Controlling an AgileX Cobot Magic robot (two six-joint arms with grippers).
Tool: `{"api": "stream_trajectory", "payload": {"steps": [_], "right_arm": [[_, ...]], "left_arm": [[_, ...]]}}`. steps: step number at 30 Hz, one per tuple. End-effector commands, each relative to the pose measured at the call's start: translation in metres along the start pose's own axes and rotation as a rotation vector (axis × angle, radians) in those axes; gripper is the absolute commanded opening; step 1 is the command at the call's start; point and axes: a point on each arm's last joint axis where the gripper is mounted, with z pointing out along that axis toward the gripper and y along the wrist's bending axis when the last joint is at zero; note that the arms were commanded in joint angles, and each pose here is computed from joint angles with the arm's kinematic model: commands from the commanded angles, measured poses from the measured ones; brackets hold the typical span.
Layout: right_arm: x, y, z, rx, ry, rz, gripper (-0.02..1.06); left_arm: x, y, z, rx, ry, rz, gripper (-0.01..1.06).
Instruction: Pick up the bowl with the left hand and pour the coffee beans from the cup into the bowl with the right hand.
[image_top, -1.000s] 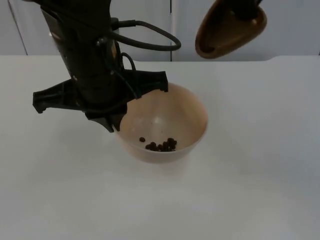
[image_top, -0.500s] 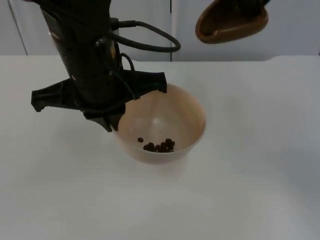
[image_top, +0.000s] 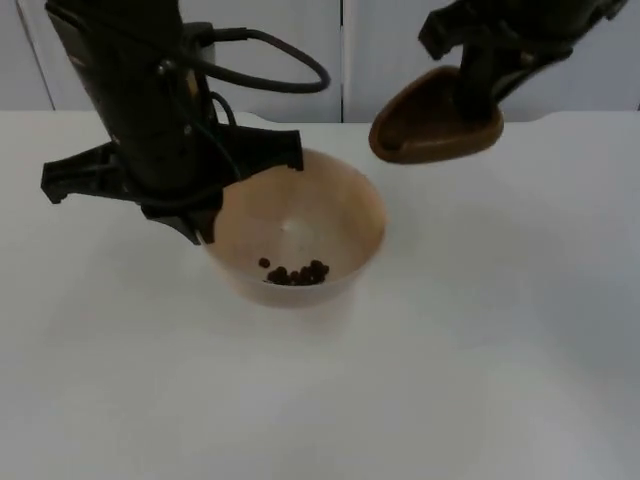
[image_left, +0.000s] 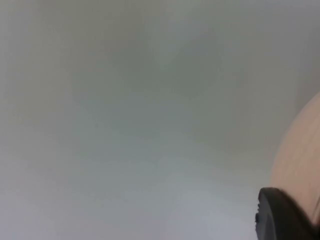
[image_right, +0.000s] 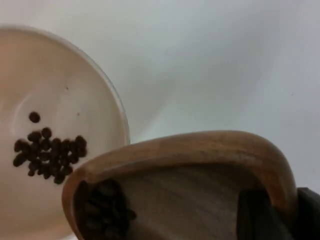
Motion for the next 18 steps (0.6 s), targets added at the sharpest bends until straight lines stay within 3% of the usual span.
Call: {"api": "stream_trajectory", "payload": {"steps": [1,6,9,14,18], "right_arm": [[0.000,-0.002,-0.001,0.001,-0.035,0.027,0.00],[0.008,-0.012,0.009,-0.009,-0.045,0.108,0.00],[0.016,-0.027,0.016,-0.007,-0.037,0.164,0.00],[0.030,-0.038,0.029,0.001,-0.041,0.222,0.00],[0.041,-0.041,0.044,0.006,-0.044,0.245,0.00]], "left_arm": [[-0.005,0.003,-0.001,0.016,-0.006,-0.005,0.00],[-0.015,0.019,0.001,0.002,-0.008,-0.010,0.00],[-0.019,0.025,0.002,0.032,-0.005,-0.004,0.00],[-0.014,0.034,0.015,0.089,-0.013,-0.021,0.00],[-0.005,0.045,0.028,0.087,-0.019,-0.034,0.00]]}}
